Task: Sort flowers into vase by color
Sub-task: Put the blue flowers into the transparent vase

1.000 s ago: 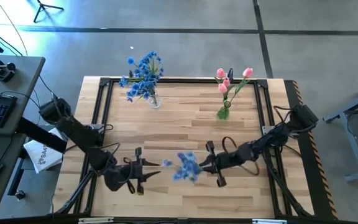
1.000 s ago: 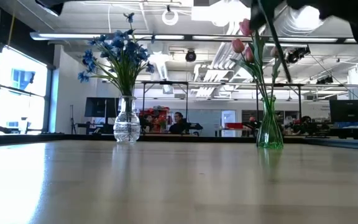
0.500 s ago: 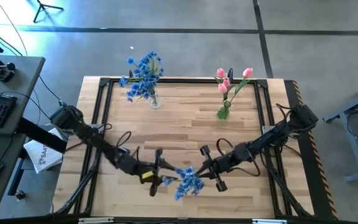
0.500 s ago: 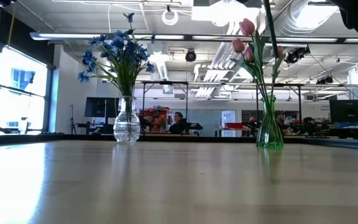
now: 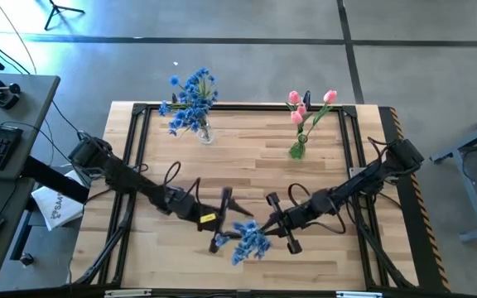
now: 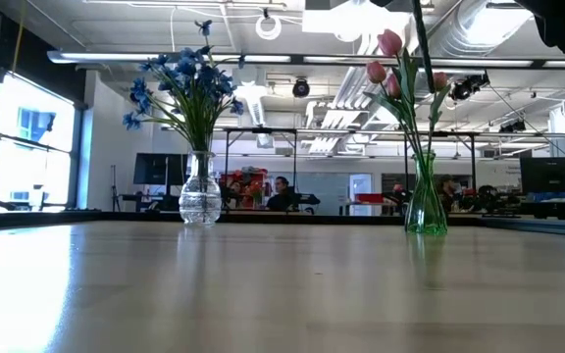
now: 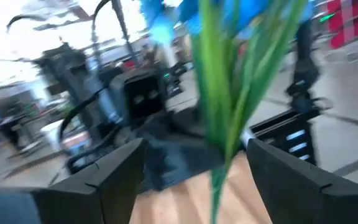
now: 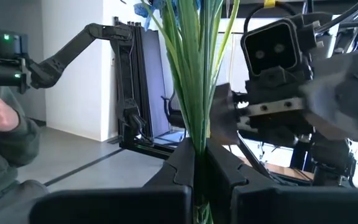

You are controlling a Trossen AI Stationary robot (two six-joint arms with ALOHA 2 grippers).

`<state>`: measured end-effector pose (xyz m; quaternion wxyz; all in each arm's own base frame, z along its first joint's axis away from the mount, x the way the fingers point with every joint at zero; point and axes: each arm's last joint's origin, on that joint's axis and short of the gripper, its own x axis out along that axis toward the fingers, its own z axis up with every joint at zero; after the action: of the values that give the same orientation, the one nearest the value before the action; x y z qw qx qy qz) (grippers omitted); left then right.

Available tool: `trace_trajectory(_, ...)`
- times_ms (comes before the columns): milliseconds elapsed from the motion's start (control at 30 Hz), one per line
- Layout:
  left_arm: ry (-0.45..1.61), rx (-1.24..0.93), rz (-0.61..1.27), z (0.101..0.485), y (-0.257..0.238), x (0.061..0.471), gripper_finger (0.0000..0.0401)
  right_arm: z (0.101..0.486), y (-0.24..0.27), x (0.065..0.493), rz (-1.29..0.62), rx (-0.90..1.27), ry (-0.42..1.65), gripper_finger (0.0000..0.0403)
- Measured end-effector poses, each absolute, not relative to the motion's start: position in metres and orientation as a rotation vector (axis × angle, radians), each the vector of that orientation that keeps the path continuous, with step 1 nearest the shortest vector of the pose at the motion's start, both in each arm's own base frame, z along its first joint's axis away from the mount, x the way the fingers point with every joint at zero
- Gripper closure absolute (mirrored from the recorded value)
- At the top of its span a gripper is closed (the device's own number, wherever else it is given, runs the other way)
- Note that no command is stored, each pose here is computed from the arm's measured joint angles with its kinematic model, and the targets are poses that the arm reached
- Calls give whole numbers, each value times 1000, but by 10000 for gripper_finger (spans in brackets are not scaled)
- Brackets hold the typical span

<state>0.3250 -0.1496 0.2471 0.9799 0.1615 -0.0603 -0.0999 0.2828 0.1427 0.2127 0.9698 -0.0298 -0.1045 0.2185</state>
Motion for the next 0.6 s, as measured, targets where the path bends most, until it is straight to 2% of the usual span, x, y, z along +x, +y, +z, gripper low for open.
trace_trajectory(267, -146, 298, -343, 250, -146, 329, 128, 209, 131, 289, 402, -46, -169, 396)
trace_trajectory(600, -128, 260, -284, 249, -133, 334, 128, 202, 113, 298, 348, 33, -75, 396)
